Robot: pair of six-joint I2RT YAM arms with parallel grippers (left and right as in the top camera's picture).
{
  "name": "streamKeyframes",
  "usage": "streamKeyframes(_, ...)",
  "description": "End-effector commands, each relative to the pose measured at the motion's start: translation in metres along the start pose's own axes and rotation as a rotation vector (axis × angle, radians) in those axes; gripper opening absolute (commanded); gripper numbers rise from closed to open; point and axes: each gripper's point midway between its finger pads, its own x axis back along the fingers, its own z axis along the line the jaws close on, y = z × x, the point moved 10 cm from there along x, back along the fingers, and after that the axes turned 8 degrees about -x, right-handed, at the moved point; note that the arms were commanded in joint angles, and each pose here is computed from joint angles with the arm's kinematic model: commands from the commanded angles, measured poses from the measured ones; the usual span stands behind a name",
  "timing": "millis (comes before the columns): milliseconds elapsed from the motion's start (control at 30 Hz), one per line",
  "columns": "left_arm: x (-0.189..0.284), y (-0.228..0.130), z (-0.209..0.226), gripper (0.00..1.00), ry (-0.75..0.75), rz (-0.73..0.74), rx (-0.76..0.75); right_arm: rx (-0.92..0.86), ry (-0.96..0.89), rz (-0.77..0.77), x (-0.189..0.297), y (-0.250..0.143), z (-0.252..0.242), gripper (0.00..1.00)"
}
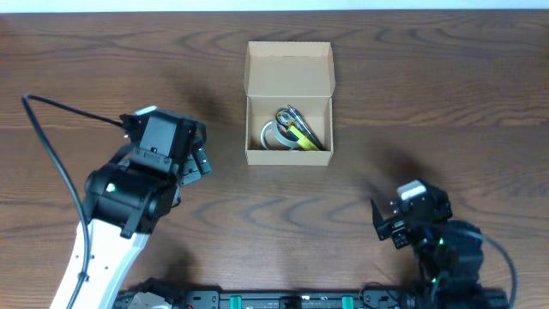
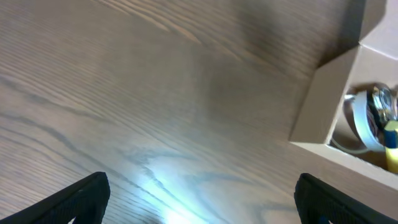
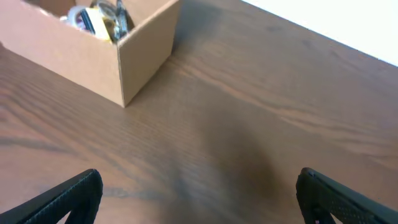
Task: Pack container
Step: 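Raise both grippers to the box's far corners near the lid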
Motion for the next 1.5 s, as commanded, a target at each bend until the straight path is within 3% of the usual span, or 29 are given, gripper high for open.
streamKeyframes(0, 0.0, 0.014, -0.01, 0.96, -0.044, 0.023, -0.005, -0.043, 0.012, 0.038, 0.002, 0.037, -0.007, 0.99)
streamKeyframes(133, 0.0, 0.044, -0.023, 0.96, -0.083, 0.025, -0.003, -0.065, 0.04, 0.14, -0.021, 0.095, -0.021, 0.99)
streamKeyframes(267, -0.005, 0.087, -0.024, 0.96, -0.171, -0.016, 0.066, -0.099, 0.223, 0.188, -0.061, 0.151, -0.026, 0.99)
streamKeyframes(433, -0.026, 0.135, -0.005, 0.99, -0.294, -0.16, 0.224, -0.086, 0.221, 0.141, -0.114, 0.163, -0.038, 0.98)
streamKeyframes(467, -0.031, 0.144, 0.001, 0.9, -0.304, -0.181, 0.28, -0.083, 0.219, 0.129, -0.124, 0.163, -0.04, 0.85)
streamKeyframes(567, -0.043, 0.155, 0.014, 0.77, -0.295, -0.187, 0.441, -0.113, 0.197, 0.126, -0.148, 0.158, -0.044, 0.56)
streamKeyframes(600, -0.048, 0.155, 0.018, 0.75, -0.286, -0.169, 0.494, -0.161, 0.167, 0.136, -0.158, 0.154, -0.048, 0.42)
streamKeyframes(633, -0.05, 0.154, 0.019, 0.66, -0.278, -0.154, 0.518, -0.201, 0.143, 0.147, -0.166, 0.15, -0.05, 0.27)
streamKeyframes(667, -0.053, 0.154, 0.02, 0.44, -0.266, -0.154, 0.525, -0.236, 0.125, 0.154, -0.174, 0.146, -0.052, 0.14)
streamKeyframes(700, -0.055, 0.155, 0.021, 0.33, -0.252, -0.16, 0.527, -0.251, 0.119, 0.157, -0.179, 0.144, -0.053, 0.03)
streamKeyframes(733, -0.06, 0.157, 0.022, 0.16, -0.23, -0.166, 0.53, -0.273, 0.116, 0.157, -0.186, 0.141, -0.054, 0.01)
streamKeyframes(767, -0.068, 0.159, 0.022, 0.06, -0.209, -0.171, 0.533, -0.305, 0.111, 0.155, -0.194, 0.138, -0.055, 0.01)
streamKeyframes(933, -0.121, 0.168, 0.015, 0.06, -0.152, -0.128, 0.588, -0.435, 0.083, 0.181, -0.219, 0.121, -0.058, 0.01)
streamKeyframes(967, -0.138, 0.166, 0.014, 0.08, -0.119, -0.101, 0.623, -0.473, 0.077, 0.19, -0.225, 0.115, -0.06, 0.01)
streamKeyframes(1000, -0.152, 0.164, 0.013, 0.21, -0.106, -0.066, 0.654, -0.513, 0.07, 0.199, -0.23, 0.11, -0.061, 0.01)
streamKeyframes(1067, -0.17, 0.158, 0.007, 0.23, -0.122, 0.006, 0.683, -0.571, 0.057, 0.208, -0.238, 0.103, -0.066, 0.01)
streamKeyframes(1100, -0.18, 0.156, 0.004, 0.06, -0.133, 0.036, 0.681, -0.601, 0.061, 0.209, -0.242, 0.099, -0.068, 0.01)
streamKeyframes(1200, -0.207, 0.159, -0.002, 0.06, -0.165, 0.036, 0.658, -0.687, 0.104, 0.208, -0.252, 0.089, -0.075, 0.01)
streamKeyframes(1333, -0.247, 0.169, -0.024, 0.06, -0.389, 0.038, 0.605, -0.799, 0.158, 0.201, -0.265, 0.075, -0.085, 0.01)
streamKeyframes(1467, -0.279, 0.162, -0.036, 0.06, -0.487, 0.112, 0.643, -0.873, 0.196, 0.188, -0.274, 0.068, -0.089, 0.01)
